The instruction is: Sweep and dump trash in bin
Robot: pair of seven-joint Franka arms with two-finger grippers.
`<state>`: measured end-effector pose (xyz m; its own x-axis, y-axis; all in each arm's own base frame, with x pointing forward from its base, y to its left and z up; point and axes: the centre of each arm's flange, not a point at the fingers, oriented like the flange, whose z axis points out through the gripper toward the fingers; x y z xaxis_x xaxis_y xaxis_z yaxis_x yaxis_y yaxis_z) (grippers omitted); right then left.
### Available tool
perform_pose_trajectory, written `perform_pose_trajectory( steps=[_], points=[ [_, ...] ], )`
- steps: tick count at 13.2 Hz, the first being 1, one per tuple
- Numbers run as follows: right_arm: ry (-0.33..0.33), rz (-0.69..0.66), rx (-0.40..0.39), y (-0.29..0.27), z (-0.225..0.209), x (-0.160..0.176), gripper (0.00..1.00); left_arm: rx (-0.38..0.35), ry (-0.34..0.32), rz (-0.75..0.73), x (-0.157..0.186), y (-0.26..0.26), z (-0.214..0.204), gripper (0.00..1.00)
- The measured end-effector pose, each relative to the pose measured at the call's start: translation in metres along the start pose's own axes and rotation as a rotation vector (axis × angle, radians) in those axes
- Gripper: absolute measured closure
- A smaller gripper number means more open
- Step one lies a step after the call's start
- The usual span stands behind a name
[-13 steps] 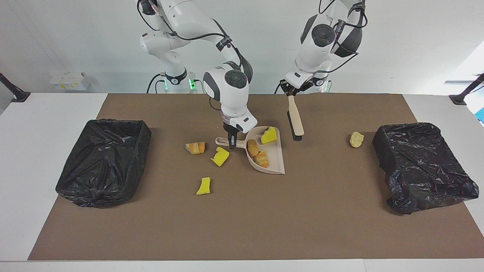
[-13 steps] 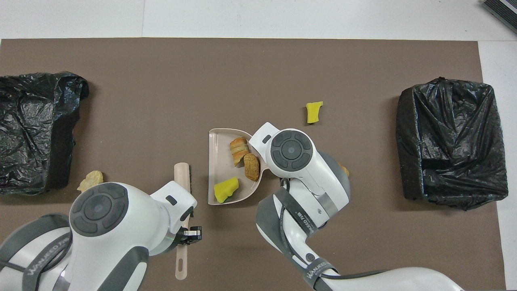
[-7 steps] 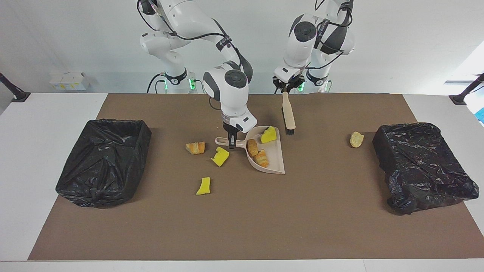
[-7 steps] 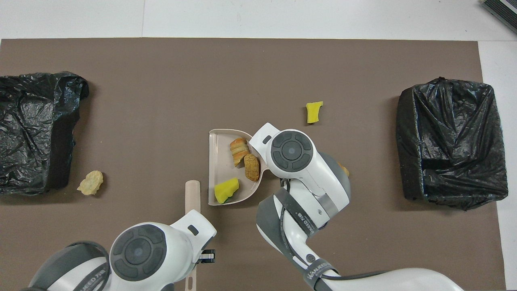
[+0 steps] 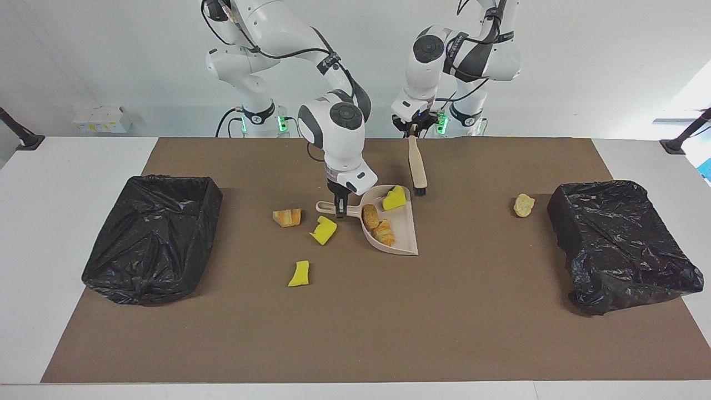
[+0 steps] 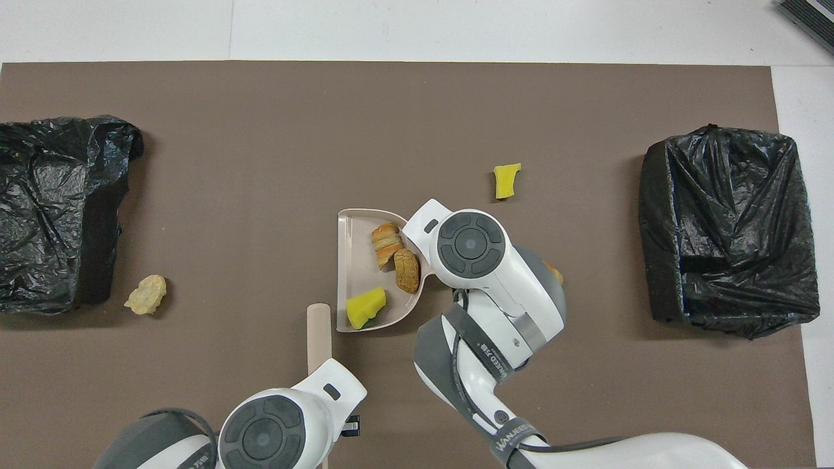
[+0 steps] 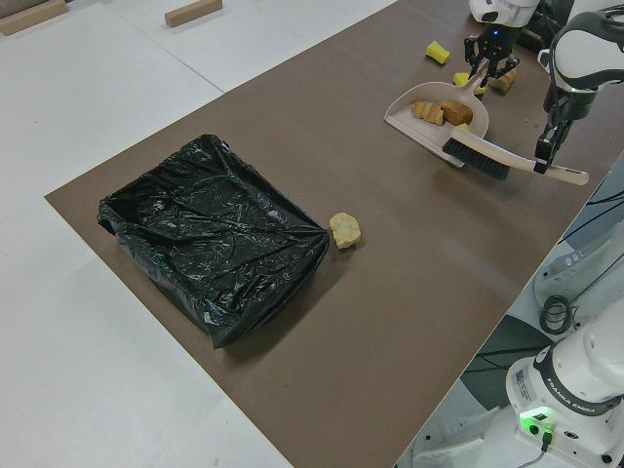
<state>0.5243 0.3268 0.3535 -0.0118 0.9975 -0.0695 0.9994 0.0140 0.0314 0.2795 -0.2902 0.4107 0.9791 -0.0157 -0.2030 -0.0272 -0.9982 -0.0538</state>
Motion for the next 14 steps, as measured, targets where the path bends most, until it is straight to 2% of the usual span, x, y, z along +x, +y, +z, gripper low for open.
perform_pose_trajectory(
  steps=[5,11,14],
  points=[
    [-0.007,-0.016,0.008,0.0,0.003,-0.011,0.67,-0.003,0.003,-0.006,0.0,-0.001,-0.001,0.74],
    [-0.023,-0.092,0.029,0.006,-0.001,-0.091,0.67,-0.008,0.008,-0.013,0.002,-0.002,0.0,0.74],
    [-0.026,-0.095,0.033,-0.001,-0.001,-0.097,0.67,-0.008,0.01,-0.015,0.002,-0.003,0.003,0.74]
  ],
)
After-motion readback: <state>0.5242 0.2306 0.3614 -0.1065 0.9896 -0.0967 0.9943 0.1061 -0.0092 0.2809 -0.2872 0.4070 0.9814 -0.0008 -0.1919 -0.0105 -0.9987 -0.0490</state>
